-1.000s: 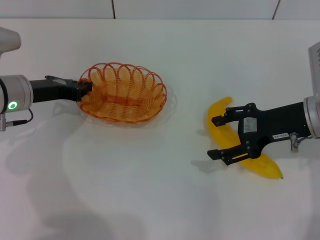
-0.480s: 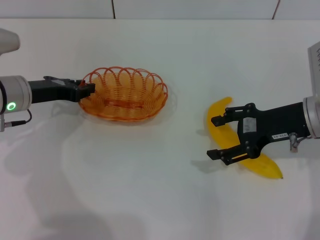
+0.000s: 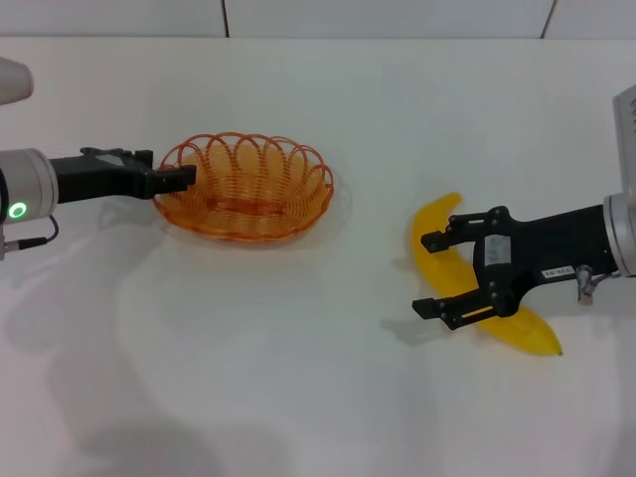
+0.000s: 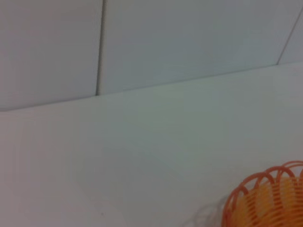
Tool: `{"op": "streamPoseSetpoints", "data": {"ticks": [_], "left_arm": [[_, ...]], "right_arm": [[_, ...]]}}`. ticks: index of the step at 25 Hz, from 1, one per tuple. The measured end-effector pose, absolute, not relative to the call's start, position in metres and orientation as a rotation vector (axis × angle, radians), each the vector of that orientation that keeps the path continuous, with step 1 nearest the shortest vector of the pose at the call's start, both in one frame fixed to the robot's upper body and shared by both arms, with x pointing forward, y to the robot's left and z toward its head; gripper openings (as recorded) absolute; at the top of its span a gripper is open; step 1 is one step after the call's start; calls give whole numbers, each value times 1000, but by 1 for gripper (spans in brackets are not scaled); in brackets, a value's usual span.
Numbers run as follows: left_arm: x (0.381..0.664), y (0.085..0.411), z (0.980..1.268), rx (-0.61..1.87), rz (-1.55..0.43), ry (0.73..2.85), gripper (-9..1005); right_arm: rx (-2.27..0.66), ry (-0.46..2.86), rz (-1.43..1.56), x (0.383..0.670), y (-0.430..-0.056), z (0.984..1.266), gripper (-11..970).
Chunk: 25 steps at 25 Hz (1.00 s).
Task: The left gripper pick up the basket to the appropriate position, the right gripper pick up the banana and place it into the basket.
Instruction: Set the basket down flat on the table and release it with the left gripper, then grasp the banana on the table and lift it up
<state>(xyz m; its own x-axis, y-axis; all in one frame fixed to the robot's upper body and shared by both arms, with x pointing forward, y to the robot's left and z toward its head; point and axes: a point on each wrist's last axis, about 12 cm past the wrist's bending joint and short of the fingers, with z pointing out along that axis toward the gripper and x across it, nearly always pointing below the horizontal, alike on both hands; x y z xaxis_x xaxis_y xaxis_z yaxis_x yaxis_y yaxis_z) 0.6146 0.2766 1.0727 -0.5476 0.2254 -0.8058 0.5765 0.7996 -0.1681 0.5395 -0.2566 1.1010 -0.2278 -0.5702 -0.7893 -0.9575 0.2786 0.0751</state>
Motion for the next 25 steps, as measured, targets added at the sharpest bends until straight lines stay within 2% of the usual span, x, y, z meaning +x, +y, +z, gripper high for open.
{"op": "streamPoseSetpoints", "data": {"ticks": [2, 7, 14, 25], "left_arm": [[614, 277, 1073, 592, -531, 2138, 549], [611, 284, 1075, 610, -508, 2087, 751], [595, 295, 1082, 676, -545, 2005, 775], [535, 332, 1082, 765, -650, 1819, 773]], "right_arm": [[-1371, 1901, 761, 539, -257, 1101, 879], [-1362, 1900, 762, 539, -258, 1101, 879], [-1364, 1893, 762, 539, -257, 1102, 880], [-1322, 1864, 804, 540, -255, 1109, 880]]}}
